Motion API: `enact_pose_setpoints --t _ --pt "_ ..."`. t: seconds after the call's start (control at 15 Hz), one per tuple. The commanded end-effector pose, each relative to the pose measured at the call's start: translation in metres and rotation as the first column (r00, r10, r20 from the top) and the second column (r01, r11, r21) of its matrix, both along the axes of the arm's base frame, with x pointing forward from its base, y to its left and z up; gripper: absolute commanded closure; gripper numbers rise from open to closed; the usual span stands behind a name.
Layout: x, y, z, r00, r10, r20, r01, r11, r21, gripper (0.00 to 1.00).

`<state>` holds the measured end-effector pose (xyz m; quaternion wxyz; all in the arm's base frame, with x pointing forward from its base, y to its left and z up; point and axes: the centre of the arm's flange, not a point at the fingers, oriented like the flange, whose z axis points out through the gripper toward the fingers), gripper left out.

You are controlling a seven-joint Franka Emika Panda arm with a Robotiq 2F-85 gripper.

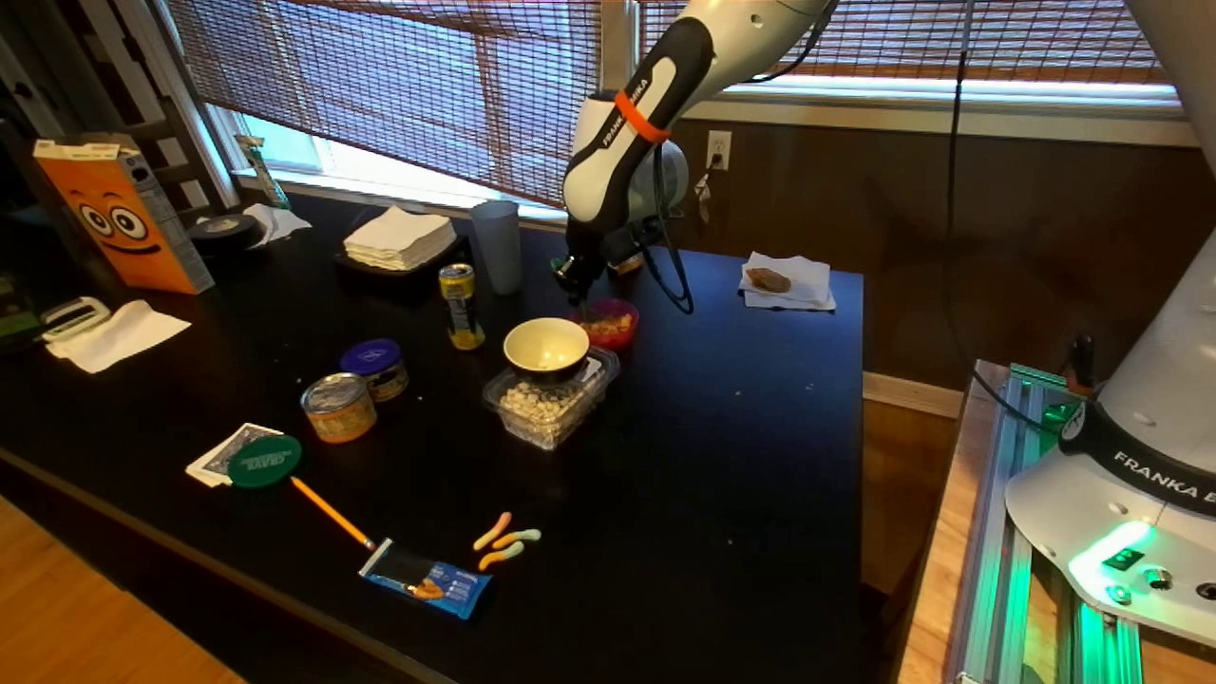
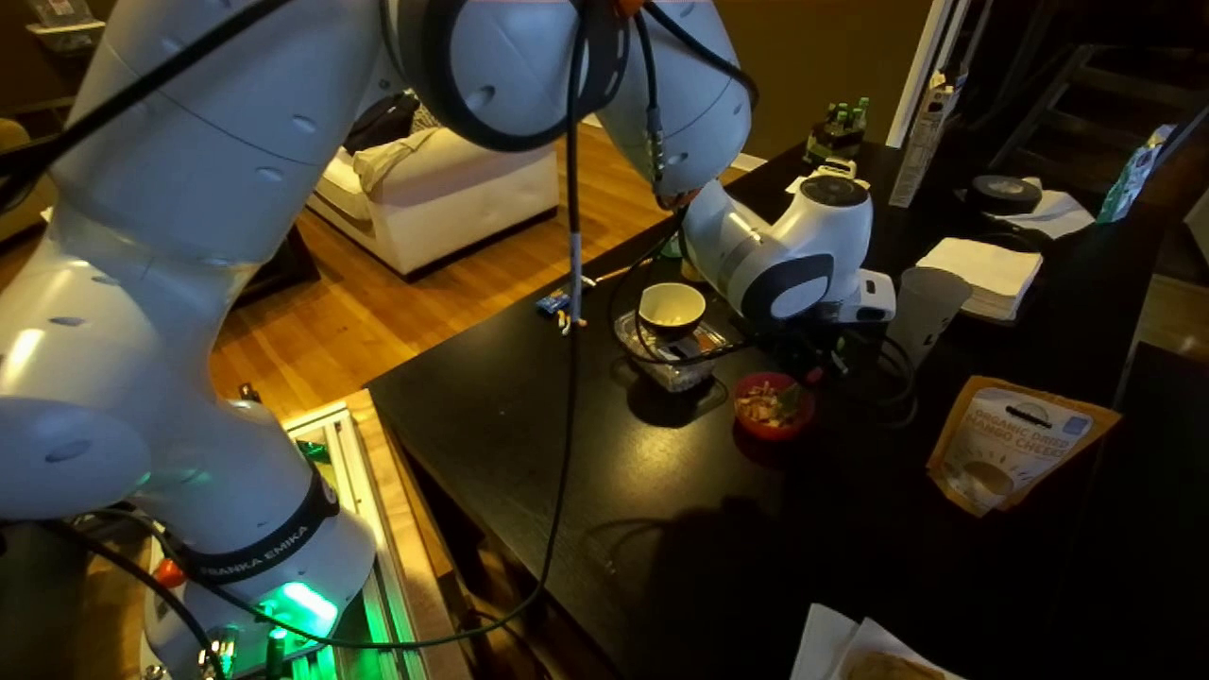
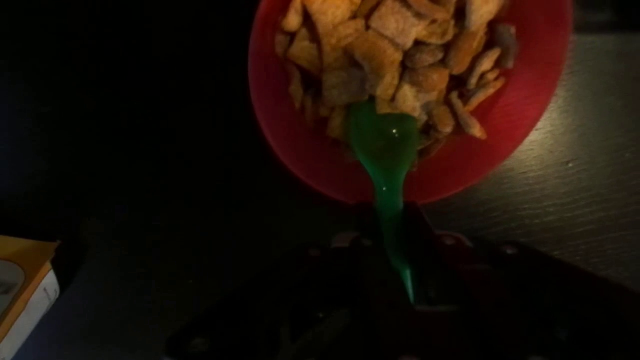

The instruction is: Use the spoon to move some items form the orange bowl to the white bowl

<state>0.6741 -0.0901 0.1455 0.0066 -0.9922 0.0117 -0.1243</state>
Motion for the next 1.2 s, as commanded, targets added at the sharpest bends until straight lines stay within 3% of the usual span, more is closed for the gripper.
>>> enact_pose_setpoints --t 0.0,1.13 --pt "-0.0014 -0.0026 -0.0023 0.998 0.022 -0.065 -0.021 1.0 0.014 0.95" --pt "-0.0069 -0.0057 0.0012 0.98 0.091 -0.177 -0.09 0.996 0.015 0.95"
